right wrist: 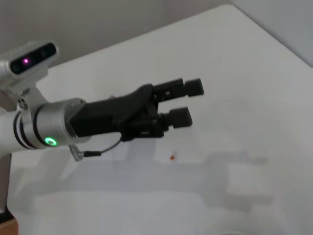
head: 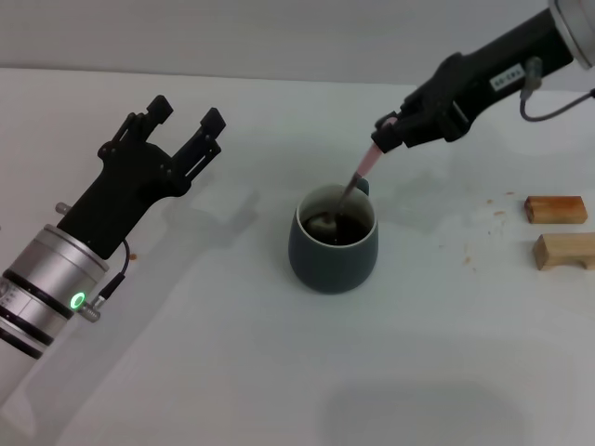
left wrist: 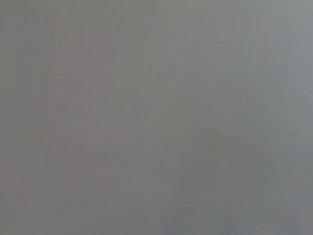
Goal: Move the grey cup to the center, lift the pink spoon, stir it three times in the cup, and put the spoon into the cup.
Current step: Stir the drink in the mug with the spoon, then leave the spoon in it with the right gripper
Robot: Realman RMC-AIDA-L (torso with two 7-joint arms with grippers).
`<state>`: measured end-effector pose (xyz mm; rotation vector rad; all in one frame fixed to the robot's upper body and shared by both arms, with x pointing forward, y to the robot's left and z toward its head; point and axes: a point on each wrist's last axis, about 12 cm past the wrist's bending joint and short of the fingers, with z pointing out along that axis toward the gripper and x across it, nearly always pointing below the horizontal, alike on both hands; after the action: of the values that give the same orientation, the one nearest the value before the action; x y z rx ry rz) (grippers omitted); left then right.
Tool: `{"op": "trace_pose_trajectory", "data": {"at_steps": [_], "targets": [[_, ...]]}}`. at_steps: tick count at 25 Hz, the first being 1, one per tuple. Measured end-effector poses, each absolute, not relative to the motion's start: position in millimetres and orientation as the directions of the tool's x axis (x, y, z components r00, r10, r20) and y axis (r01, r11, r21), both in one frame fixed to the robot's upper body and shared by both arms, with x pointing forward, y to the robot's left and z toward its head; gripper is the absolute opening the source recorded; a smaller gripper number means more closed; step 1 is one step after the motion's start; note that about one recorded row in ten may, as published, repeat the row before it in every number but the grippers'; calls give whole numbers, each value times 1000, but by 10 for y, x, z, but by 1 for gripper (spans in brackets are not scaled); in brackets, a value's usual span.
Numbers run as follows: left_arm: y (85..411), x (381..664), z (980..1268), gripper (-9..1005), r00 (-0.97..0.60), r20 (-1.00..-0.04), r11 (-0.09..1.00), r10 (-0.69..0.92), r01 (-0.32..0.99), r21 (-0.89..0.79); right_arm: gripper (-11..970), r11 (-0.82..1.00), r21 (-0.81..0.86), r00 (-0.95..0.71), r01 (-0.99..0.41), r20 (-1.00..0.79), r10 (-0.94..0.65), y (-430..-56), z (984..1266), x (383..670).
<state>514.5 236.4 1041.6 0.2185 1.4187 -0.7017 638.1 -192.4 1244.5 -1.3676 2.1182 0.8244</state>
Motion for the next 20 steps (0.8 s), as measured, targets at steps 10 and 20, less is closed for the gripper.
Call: {"op": "trace_pose_trajectory", "data": {"at_steps": [10,20], "targets": [[2353,5168,10426,830,-8,-950,781,-311,567,-260,149,369,224,-418,-902,-665,-619,-2101,12356,6379],[2340,5198,10445,830,-4,-951,778,-309,574,-255,154,422,200,-435,-885,-680,-591,-2170,12353,6483]]}}
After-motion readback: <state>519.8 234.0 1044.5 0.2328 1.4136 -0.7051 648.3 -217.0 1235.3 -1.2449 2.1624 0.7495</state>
